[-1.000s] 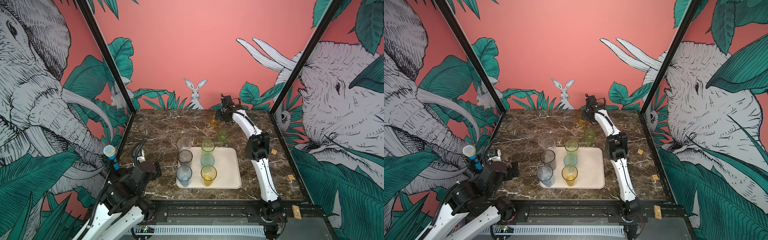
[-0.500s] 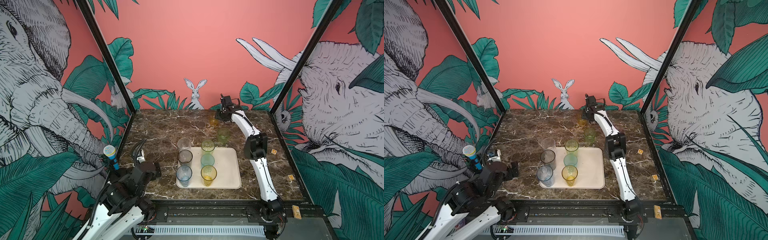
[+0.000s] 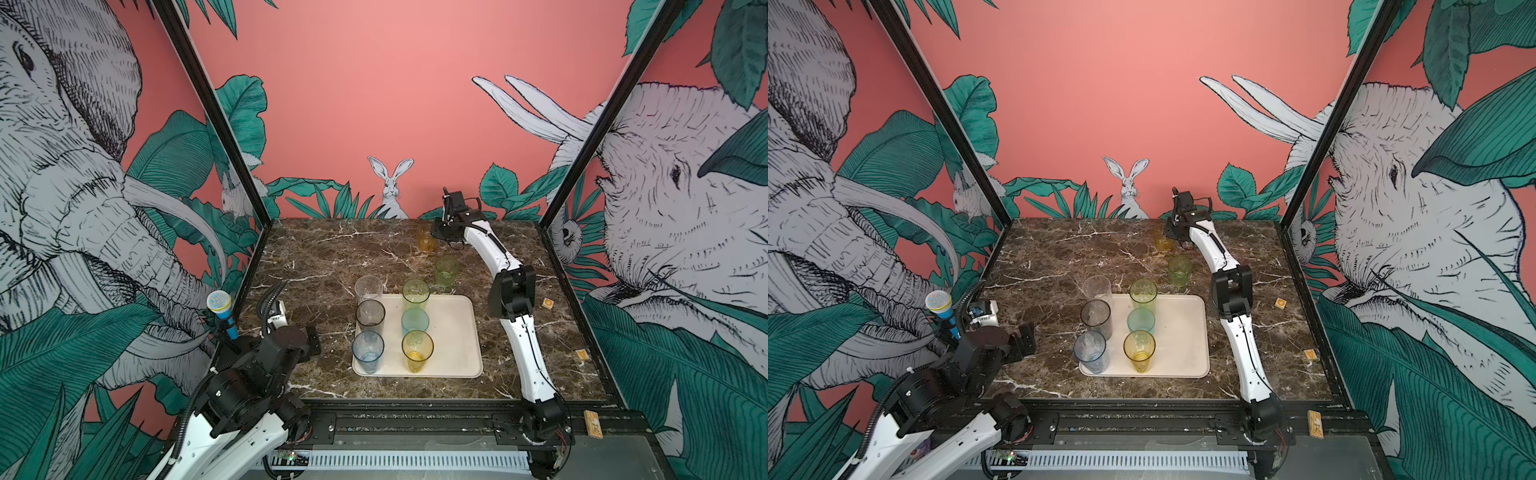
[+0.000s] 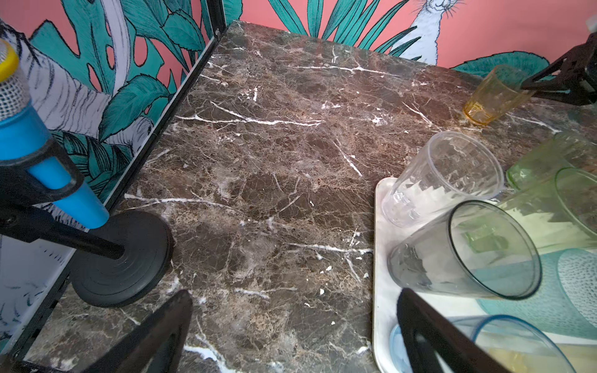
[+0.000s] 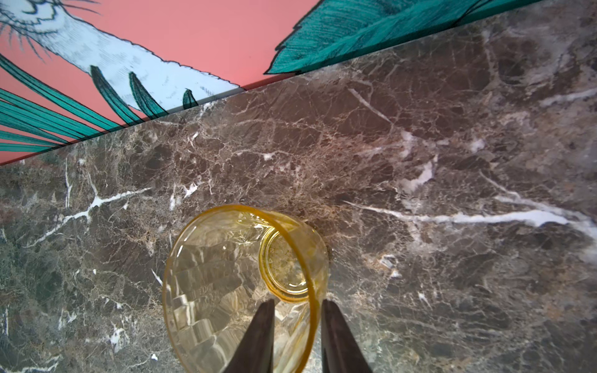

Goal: Place the glasses into the tray
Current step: Pick up the glass from the top-center of the table.

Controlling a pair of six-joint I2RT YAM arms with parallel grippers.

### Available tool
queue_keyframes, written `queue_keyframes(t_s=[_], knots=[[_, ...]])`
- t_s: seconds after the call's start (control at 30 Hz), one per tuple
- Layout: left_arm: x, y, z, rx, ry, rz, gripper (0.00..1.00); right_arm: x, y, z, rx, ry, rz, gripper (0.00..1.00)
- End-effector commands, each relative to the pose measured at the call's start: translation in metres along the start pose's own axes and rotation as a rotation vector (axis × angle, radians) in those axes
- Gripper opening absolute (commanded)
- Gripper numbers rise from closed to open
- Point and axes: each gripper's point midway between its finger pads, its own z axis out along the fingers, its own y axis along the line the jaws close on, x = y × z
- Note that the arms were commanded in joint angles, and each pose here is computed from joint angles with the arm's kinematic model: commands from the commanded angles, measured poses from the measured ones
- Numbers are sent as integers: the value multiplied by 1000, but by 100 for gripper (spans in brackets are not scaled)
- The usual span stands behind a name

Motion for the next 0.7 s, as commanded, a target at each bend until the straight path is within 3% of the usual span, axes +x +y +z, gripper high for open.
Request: queue_keyframes(t_s=[0.0, 0.33, 0.67], knots=[[2, 4, -1, -9, 2, -16, 99, 3, -8, 10, -2, 14, 11, 26], [4, 3, 0, -4, 5, -23, 99, 6, -14, 8, 20, 32, 27, 24], [6, 1, 1, 8, 14, -24, 99, 12, -15, 9, 15, 56, 26, 15]])
